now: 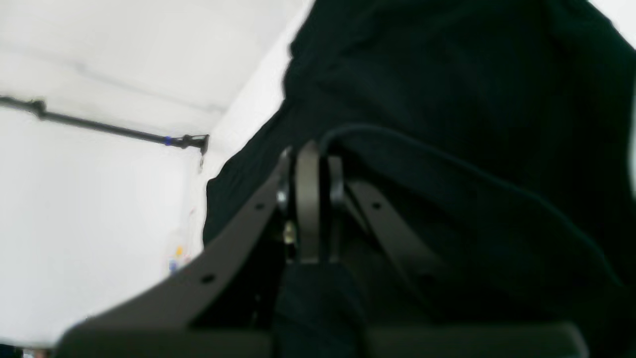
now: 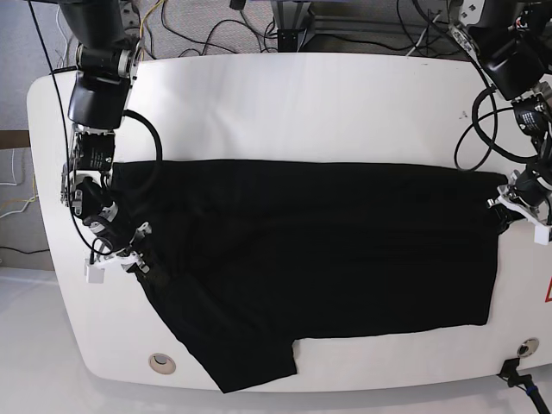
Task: Fold the T-shirt properly
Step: 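Drag the shirt edge with both grippers across the table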
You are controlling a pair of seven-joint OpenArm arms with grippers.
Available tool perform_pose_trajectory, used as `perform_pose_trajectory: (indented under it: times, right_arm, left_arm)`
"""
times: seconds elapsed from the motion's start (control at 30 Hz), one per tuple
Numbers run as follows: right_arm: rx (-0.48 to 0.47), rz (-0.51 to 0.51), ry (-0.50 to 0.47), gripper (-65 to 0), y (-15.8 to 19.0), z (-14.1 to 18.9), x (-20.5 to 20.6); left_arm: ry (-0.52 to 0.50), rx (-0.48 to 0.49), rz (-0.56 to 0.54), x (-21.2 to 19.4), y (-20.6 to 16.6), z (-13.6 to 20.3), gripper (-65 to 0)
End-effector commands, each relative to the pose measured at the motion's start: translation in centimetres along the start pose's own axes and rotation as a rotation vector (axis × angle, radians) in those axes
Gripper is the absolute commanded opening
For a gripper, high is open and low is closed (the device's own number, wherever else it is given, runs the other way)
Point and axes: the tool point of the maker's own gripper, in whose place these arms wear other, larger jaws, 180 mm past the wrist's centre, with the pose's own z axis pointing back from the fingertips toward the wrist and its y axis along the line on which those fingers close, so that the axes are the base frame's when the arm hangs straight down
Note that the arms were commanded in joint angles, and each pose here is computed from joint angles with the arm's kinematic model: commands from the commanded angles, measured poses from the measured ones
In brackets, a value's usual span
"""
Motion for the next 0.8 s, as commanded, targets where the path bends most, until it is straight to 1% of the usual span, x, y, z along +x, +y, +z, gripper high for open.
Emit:
perform_pose_trajectory:
  times: [0.0,0.03,0.1,0.17,0.23,0.27,0.3,0.33,0.4,0.53,0.6,0.67,0.77]
  right_arm:
    - [-0.003,0.040,-0.047,-64.7,0.7,-0.1,3.0]
    - [-0.014,0.046,-0.046,-59.6,0.5,-0.3,3.2]
    - [-0.031,0.069,-0.042,-48.0,0.5,-0.5,3.6]
    - [-0.054,0.106,-0.035,-36.2,0.3,-0.6,3.6]
    - [-0.075,0.137,-0.022,-25.9,0.1,-0.6,3.6]
    - [-0.083,0.149,-0.020,-22.3,0.0,-0.6,3.7]
    - [-0.085,0.162,-0.024,-20.0,0.1,-0.4,4.1]
    - [-0.096,0.200,-0.043,-19.0,0.1,0.5,5.4]
    - [-0.109,0.269,-0.040,-19.0,0.3,1.6,5.9]
    - [-0.131,0.472,0.001,-19.0,1.3,4.4,6.0]
    - [-0.142,0.553,0.026,-19.0,1.5,5.7,5.7]
    - [-0.166,0.593,0.047,-19.0,0.9,7.0,5.3]
    - [-0.271,0.682,0.095,-19.0,-1.9,8.7,4.9]
  left_arm:
    - [-0.086,0.001,-0.034,3.5,0.2,0.8,-60.2]
    - [-0.094,0.002,-0.035,3.6,0.2,0.9,-53.8]
    - [-0.091,0.021,-0.049,3.7,0.5,0.9,-45.1]
    - [-0.068,0.060,-0.072,3.5,1.2,0.9,-44.6]
    - [-0.042,0.099,-0.097,3.2,1.9,1.0,-44.2]
    - [-0.045,0.110,-0.105,3.4,2.1,1.0,-44.2]
    - [-0.059,0.116,-0.110,3.8,2.2,1.1,-44.2]
    - [-0.078,0.128,-0.122,4.4,2.5,1.4,-44.2]
    - [-0.112,0.145,-0.140,5.5,3.1,2.0,-44.2]
    - [-0.138,0.169,-0.176,7.0,3.9,3.2,-44.2]
    - [-0.174,0.170,-0.188,7.6,3.9,3.4,-44.3]
    - [-0.189,0.178,-0.243,7.3,3.7,4.2,-44.3]
    - [-0.155,0.151,-0.360,6.1,1.6,4.5,-44.3]
